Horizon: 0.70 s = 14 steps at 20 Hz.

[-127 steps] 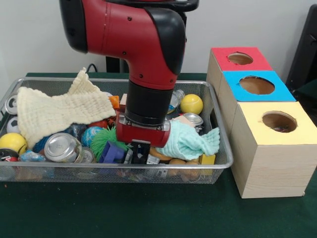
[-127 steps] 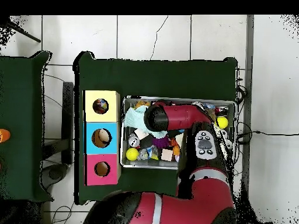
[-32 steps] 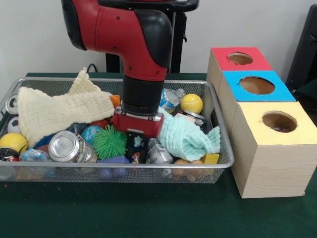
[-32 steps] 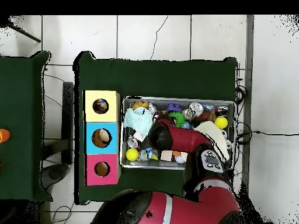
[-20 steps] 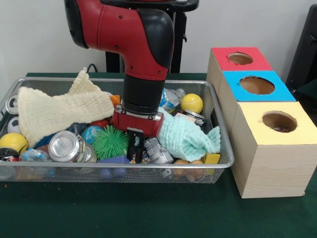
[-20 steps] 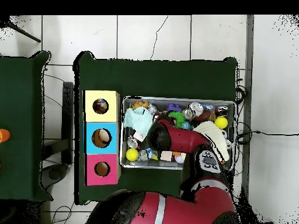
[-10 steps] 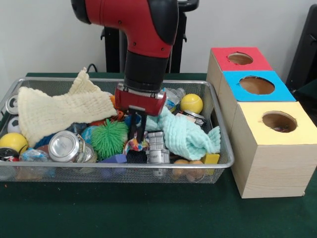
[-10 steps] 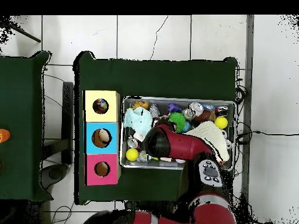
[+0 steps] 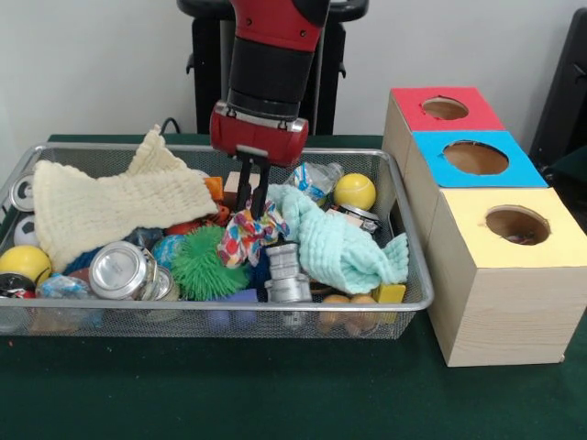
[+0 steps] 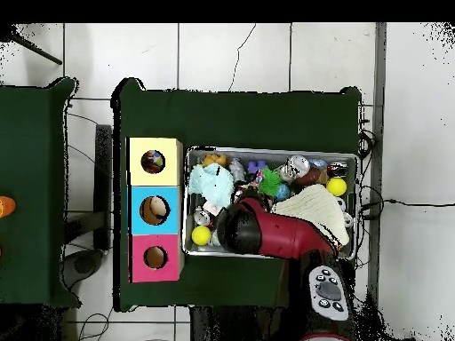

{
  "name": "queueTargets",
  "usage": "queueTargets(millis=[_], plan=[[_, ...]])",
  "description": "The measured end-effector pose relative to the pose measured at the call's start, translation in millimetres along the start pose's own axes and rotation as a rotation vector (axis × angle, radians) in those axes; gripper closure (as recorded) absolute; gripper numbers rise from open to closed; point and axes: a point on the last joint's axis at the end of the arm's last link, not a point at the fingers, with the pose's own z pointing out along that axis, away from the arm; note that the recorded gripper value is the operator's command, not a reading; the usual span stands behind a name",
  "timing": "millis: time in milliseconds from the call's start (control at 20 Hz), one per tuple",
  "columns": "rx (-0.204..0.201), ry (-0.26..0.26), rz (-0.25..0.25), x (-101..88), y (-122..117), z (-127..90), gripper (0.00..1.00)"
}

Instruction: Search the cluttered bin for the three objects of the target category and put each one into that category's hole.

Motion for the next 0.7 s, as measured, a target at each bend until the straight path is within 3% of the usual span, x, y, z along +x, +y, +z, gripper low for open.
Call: queueTargets(millis=[700], plan=[[0.027,0.038,0.01,25.6,-0.3,-15.1,1.0]])
